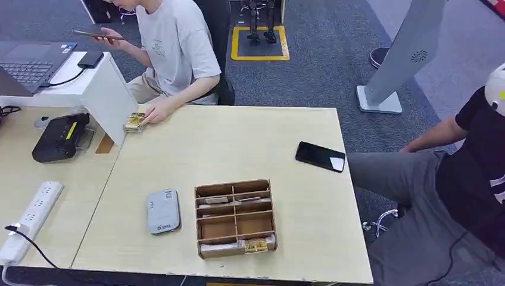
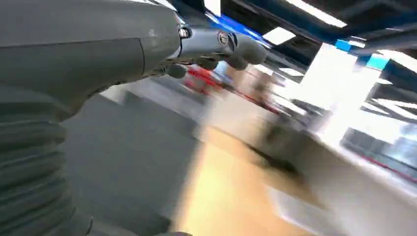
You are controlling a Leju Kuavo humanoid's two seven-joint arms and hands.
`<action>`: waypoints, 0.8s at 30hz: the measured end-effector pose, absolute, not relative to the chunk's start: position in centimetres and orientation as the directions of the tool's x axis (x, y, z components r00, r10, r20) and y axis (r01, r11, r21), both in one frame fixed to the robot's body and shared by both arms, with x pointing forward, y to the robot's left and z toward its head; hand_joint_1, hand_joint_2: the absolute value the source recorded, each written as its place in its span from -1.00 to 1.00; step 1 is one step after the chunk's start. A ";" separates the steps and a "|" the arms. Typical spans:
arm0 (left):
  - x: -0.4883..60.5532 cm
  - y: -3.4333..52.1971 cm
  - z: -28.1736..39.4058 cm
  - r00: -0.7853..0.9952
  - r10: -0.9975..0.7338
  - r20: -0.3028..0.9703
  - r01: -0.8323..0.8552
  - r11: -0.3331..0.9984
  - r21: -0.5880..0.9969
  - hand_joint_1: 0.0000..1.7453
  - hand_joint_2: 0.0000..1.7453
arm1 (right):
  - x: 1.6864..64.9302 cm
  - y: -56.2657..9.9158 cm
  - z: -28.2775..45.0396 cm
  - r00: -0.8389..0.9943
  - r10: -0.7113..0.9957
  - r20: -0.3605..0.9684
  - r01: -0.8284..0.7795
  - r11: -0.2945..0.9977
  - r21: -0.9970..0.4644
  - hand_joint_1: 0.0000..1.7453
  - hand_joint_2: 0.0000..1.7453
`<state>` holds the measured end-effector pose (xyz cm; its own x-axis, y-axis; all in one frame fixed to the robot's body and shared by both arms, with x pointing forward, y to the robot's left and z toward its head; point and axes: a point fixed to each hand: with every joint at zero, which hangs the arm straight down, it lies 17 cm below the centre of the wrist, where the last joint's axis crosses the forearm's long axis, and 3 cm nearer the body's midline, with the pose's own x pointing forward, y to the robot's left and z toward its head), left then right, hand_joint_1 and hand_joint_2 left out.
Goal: Pass the card to the sensor for recognition and then transmit it.
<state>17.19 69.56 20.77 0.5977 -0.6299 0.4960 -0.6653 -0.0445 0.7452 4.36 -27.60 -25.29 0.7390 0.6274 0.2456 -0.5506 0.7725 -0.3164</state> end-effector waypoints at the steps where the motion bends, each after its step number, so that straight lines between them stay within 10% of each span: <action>1: 14.3 70.6 18.9 0.681 -0.552 0.481 -0.624 -0.094 0.775 -1.00 1.00 | 4.6 -27.7 -25.3 0.741 0.623 0.251 -0.542 0.775 -0.325 -1.00 1.00; 10: -1.0 65.1 3.5 0.868 0.053 0.494 -0.494 -0.007 0.869 -1.00 1.00 | 5.6 -27.6 -25.3 0.762 0.588 0.272 -0.497 0.800 -0.337 -1.00 1.00; 24: 0.0 55.9 -9.6 0.977 -0.018 0.212 -0.190 0.372 0.909 -1.00 1.00 | 4.3 -29.6 -25.0 0.801 0.556 0.222 -0.472 0.815 -0.336 -1.00 1.00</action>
